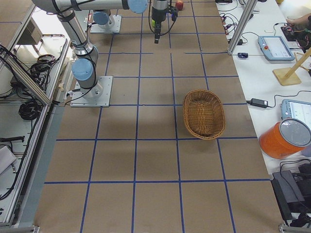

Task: Put all apples into basket
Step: 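Lower the left gripper onto the green apple and grasp it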

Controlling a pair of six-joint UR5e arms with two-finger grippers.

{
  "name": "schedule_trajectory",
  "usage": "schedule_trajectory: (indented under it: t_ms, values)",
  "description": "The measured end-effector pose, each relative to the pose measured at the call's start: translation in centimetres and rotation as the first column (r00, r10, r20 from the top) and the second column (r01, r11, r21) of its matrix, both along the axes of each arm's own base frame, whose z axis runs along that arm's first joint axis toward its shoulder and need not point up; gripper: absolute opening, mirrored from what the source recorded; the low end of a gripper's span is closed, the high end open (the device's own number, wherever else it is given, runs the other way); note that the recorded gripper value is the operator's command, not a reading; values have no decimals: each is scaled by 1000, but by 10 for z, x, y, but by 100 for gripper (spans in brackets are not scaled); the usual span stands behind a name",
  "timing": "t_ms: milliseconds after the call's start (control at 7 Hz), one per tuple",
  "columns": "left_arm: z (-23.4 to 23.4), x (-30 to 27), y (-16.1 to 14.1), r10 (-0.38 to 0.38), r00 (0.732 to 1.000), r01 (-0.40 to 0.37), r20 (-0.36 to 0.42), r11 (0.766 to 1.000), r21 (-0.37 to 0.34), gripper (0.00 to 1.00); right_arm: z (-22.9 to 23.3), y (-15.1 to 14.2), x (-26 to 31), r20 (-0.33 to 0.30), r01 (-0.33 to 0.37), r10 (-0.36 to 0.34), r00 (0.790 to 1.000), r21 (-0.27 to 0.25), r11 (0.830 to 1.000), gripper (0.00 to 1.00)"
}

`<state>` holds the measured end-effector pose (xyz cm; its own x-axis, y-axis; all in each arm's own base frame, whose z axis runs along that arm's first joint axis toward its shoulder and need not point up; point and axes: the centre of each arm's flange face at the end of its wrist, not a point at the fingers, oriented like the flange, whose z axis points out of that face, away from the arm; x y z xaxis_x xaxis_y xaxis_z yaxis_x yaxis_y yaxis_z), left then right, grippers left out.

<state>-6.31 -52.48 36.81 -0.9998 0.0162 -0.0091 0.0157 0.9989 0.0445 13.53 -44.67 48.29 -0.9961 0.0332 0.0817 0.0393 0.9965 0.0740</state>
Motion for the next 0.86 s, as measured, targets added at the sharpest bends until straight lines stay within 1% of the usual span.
schedule_trajectory:
  t_ms: [143,286,429,571,857]
  values:
    - [-56,12,8,-34,999,34,2,999,-2,100,-4,2,0,0,-1,1,1000,3,1000,100]
    - [-104,17,22,-56,998,56,-3,998,21,100,-4,5,0,1,-1,1,1000,-1,1000,100]
    - [-139,19,34,-65,998,65,-6,996,61,100,-3,6,0,3,-2,2,1000,-4,1000,100]
    - [-159,23,39,-72,997,70,12,993,96,100,-2,7,0,4,-2,2,1000,-7,1000,100]
    - [-172,27,42,-82,996,75,46,989,128,100,-1,8,0,4,-2,2,1000,-10,1000,100]
